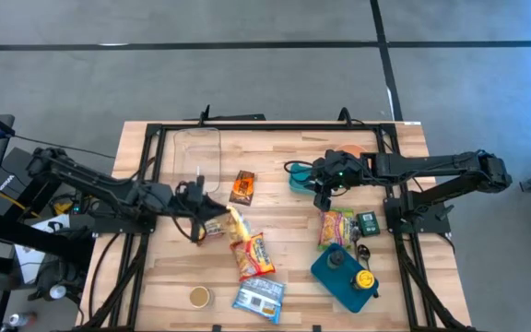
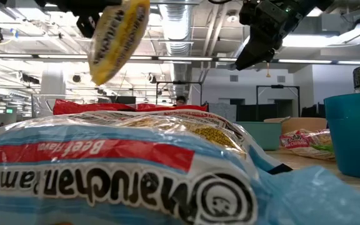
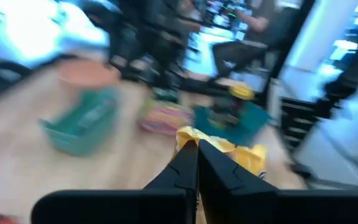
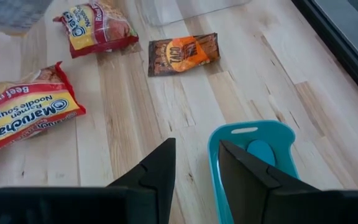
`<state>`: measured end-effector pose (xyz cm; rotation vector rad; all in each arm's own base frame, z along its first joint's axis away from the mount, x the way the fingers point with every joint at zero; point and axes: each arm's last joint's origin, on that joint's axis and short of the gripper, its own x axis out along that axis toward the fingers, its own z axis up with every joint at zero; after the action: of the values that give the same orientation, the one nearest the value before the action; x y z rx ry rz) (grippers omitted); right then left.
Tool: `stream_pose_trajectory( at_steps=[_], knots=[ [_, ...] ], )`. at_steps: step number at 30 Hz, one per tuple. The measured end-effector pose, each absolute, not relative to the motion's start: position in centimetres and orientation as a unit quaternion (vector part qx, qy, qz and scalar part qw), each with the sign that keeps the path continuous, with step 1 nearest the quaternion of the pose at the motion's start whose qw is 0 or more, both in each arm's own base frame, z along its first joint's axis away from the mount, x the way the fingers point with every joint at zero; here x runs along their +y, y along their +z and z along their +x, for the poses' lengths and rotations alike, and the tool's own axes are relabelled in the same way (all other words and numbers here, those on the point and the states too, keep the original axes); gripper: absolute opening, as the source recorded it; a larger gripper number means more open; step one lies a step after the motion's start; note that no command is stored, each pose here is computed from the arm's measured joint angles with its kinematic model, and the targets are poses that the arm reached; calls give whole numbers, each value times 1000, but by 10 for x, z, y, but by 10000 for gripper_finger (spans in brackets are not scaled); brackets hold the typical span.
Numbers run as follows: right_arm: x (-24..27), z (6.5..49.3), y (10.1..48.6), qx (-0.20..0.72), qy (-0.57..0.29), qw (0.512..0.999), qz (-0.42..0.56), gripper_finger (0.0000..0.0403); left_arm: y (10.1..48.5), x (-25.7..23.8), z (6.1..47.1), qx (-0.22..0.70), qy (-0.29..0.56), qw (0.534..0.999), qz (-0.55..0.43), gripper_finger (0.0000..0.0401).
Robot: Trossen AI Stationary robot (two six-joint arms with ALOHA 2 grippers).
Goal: Pick & Place Food Item
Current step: Put the yellow noodle pack into the transparent bin
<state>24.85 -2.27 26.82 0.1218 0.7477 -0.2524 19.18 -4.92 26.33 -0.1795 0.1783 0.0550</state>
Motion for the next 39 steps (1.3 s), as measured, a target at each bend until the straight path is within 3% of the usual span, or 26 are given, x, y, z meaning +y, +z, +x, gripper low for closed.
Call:
stream_pose_trajectory(
  at_steps=[14,39],
  knots=[
    [-23,250,270,351,-124,926,60,115,279,2,194,25,279,960,27,0],
    [-34,249,270,349,-144,924,66,115,277,88,171,59,491,868,51,0]
  ],
)
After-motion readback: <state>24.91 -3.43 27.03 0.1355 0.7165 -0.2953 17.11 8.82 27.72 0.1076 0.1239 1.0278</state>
